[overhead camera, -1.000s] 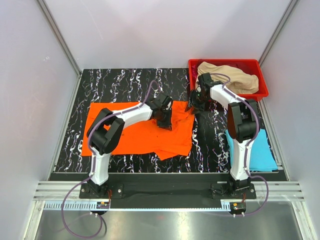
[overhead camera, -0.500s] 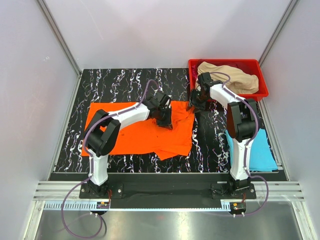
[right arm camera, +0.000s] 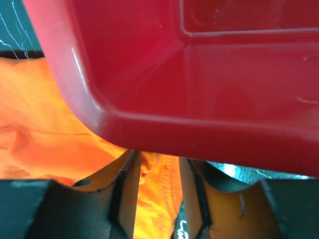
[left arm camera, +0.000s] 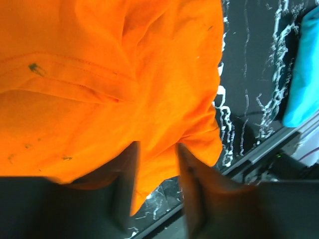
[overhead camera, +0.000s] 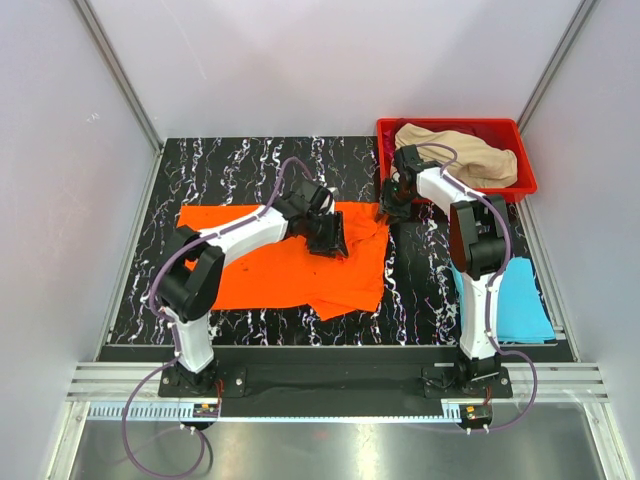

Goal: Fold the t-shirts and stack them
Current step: Fold the tshirt

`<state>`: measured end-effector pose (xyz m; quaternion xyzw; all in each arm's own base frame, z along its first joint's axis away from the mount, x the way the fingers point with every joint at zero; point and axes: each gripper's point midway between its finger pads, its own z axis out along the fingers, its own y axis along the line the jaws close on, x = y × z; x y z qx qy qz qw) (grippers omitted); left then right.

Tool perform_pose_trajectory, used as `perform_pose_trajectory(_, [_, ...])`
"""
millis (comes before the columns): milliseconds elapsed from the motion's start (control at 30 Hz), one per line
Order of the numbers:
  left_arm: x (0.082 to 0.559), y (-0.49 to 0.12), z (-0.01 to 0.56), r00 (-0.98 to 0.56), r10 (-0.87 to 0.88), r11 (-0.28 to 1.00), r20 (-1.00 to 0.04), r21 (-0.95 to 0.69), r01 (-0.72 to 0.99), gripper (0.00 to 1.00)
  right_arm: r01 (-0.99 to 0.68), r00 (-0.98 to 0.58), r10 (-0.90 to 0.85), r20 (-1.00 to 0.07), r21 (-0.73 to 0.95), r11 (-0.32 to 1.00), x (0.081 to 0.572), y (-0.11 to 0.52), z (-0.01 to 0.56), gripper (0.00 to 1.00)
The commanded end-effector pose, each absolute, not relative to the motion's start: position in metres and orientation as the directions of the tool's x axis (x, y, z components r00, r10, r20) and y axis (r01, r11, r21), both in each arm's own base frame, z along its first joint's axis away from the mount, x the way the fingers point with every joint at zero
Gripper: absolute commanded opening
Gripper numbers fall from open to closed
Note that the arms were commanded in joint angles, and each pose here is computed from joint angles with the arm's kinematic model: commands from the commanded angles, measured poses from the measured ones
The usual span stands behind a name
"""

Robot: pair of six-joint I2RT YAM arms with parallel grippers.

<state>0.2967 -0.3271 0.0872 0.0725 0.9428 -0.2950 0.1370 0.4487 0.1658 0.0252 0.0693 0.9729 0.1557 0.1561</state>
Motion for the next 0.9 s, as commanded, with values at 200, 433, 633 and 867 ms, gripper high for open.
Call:
perform_pose_trajectory(200, [0.323, -0.345, 0.074, -0.948, 0.020, 0.814, -0.317, -0.545, 0.200, 0.47, 0.047, -0.919, 0.166, -0.357, 0.317, 0.947, 0.464, 0.163, 0.046, 0.40])
perform_pose_trajectory(433, [0.335, -0.352, 0.061, -0.954, 0.011, 0.827, -0.298, -0.534, 0.176, 0.44, 0.054, -0.921, 0.173, -0.349, 0.325, 0.944, 0.463, 0.163, 0.042, 0.40])
perform_pose_trajectory(633, [0.337, -0.348, 0.060, -0.955, 0.009, 0.822, -0.297, -0.542, 0.176, 0.08, 0.050, -0.919, 0.171, -0.355, 0.325, 0.945, 0.469, 0.165, 0.044, 0.38])
perform_pose_trajectory(867, [0.315, -0.341, 0.082, -0.960, 0.023, 0.783, -0.278, -0.592, 0.190, 0.00, 0.054, -0.915, 0.174, -0.365, 0.317, 0.947, 0.476, 0.164, 0.044, 0.36])
